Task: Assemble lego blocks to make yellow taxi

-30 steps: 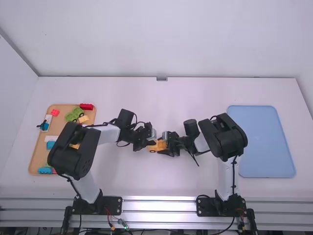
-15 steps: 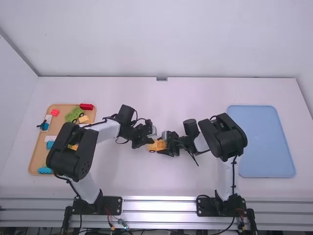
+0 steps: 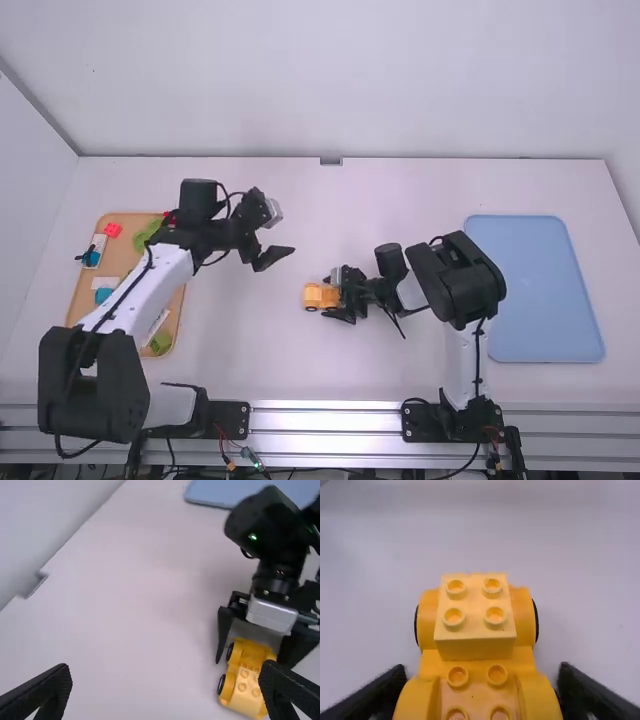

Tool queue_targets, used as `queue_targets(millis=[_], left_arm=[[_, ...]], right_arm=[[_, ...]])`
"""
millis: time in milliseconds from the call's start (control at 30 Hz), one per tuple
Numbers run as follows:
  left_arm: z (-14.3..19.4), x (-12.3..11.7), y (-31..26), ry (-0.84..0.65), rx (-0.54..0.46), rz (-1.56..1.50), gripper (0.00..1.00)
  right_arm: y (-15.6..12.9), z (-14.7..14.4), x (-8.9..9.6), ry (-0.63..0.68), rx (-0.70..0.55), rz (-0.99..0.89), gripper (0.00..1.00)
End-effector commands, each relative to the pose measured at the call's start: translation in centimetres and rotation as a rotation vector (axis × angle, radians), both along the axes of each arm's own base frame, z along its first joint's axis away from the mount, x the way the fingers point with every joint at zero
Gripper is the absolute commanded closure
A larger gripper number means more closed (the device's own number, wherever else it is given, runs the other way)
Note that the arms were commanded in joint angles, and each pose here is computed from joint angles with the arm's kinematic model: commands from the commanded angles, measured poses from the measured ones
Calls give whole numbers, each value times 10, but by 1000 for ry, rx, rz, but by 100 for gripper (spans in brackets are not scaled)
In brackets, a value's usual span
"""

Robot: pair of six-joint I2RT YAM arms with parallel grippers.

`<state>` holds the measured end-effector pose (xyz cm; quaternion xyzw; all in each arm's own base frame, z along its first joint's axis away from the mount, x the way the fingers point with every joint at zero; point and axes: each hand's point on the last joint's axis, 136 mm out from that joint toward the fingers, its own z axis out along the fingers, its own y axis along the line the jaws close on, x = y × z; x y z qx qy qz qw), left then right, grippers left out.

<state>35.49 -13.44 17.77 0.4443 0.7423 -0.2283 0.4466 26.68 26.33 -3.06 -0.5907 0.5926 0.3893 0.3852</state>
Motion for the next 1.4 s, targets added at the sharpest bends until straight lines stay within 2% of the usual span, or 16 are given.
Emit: queue_targets(millis=[0,167,400,600,800,900,1000,1033,1100,1200,1233,1267,1300,1333,1367], left_arm=[[13,1,14,81,-83,109,1],[11,11,42,136,-100,255,1],[-14,38,138,277,-51,879,1],[-12,37,214,293,42,1272,1],[-17,32,266,501,137,1393,1],[-28,34,288,618,216,1383,1],[-47,39,305,713,355,1265,1],[-50,40,307,721,381,1235,1],[-70,44,309,743,523,1035,1],[-93,48,306,728,660,784,1],[-102,50,306,711,699,706,5],[-106,51,307,699,717,670,18],[-117,54,306,681,736,594,23],[-123,54,305,677,742,551,22],[-133,51,303,674,772,465,26]], right_arm=[[-3,-1,8,2,-38,-36,1],[-14,6,16,15,-153,-113,1],[-51,40,23,-6,-372,-273,1],[-68,73,24,-64,-419,-341,1],[-74,92,27,-116,-427,-380,1],[-77,93,31,-133,-436,-397,1],[-77,94,33,-145,-434,-397,1],[-76,94,33,-150,-434,-394,1],[-76,95,33,-178,-441,-374,1],[-76,95,33,-204,-447,-354,1],[-76,95,33,-207,-447,-352,1],[-76,95,34,-210,-446,-354,1],[-75,96,35,-215,-441,-356,1],[-75,96,35,-214,-441,-358,1],[-75,97,36,-215,-438,-363,1]])
